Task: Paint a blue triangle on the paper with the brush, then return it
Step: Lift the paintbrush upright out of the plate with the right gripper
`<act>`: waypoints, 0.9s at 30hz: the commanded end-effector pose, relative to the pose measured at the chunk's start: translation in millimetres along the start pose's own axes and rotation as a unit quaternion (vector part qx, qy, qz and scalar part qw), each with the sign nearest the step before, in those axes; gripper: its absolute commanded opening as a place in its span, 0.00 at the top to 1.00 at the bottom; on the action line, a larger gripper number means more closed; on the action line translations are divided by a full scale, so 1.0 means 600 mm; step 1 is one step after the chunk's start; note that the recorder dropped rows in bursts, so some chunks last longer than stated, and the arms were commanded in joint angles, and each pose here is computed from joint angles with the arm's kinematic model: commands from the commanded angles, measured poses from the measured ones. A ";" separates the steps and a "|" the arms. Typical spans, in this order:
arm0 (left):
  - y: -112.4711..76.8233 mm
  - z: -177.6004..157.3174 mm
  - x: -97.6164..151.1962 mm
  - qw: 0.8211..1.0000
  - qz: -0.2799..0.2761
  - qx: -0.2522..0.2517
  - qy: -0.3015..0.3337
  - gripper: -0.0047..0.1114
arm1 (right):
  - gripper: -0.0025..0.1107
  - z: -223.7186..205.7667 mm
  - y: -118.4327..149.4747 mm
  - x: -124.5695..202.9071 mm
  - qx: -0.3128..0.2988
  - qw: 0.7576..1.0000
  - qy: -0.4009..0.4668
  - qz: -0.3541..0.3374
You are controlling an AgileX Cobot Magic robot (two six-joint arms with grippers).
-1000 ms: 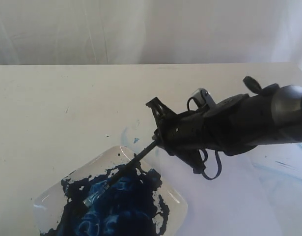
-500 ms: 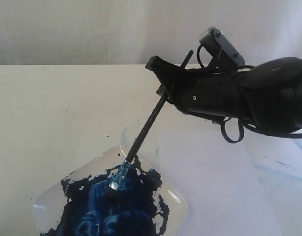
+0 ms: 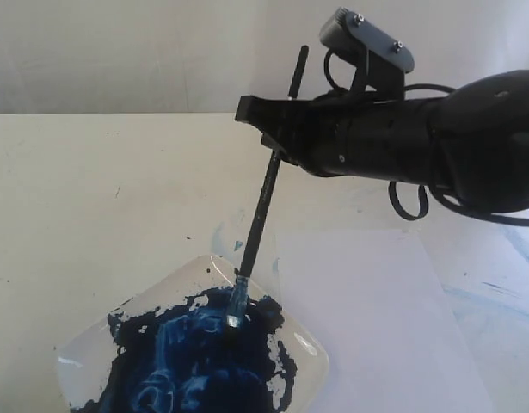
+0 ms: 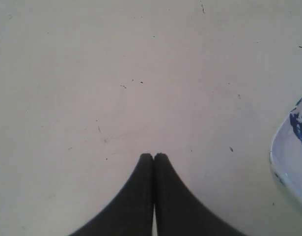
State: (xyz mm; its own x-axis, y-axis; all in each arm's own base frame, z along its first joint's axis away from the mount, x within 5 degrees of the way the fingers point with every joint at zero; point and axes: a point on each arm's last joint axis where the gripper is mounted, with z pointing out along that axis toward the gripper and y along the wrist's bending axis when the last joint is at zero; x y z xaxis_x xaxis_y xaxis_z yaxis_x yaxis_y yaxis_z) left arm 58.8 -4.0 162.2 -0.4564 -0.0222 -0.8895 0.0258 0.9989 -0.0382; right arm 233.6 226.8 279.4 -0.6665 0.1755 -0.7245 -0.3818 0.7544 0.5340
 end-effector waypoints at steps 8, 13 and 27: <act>0.000 0.001 0.002 1.000 -0.006 0.000 0.003 0.96 | 0.98 -0.014 0.052 -0.023 -0.004 0.989 -0.081 -0.125; 0.000 0.001 0.002 1.000 -0.006 0.000 0.003 0.96 | 0.98 -0.020 0.081 -0.019 -0.025 0.979 -0.126 -0.156; 0.000 0.001 0.002 1.000 -0.006 0.000 0.003 0.96 | 0.98 -0.030 0.088 0.031 -0.181 0.954 -0.189 -0.148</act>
State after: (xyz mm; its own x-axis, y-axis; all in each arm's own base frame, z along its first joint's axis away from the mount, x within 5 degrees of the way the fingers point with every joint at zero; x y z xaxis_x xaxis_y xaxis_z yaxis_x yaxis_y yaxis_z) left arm 58.8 -4.0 162.2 -0.4564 -0.0222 -0.8895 0.0258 0.9989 -0.0382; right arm 197.3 262.5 309.9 -0.2557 0.2367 -0.9373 -0.7307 0.5875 0.3477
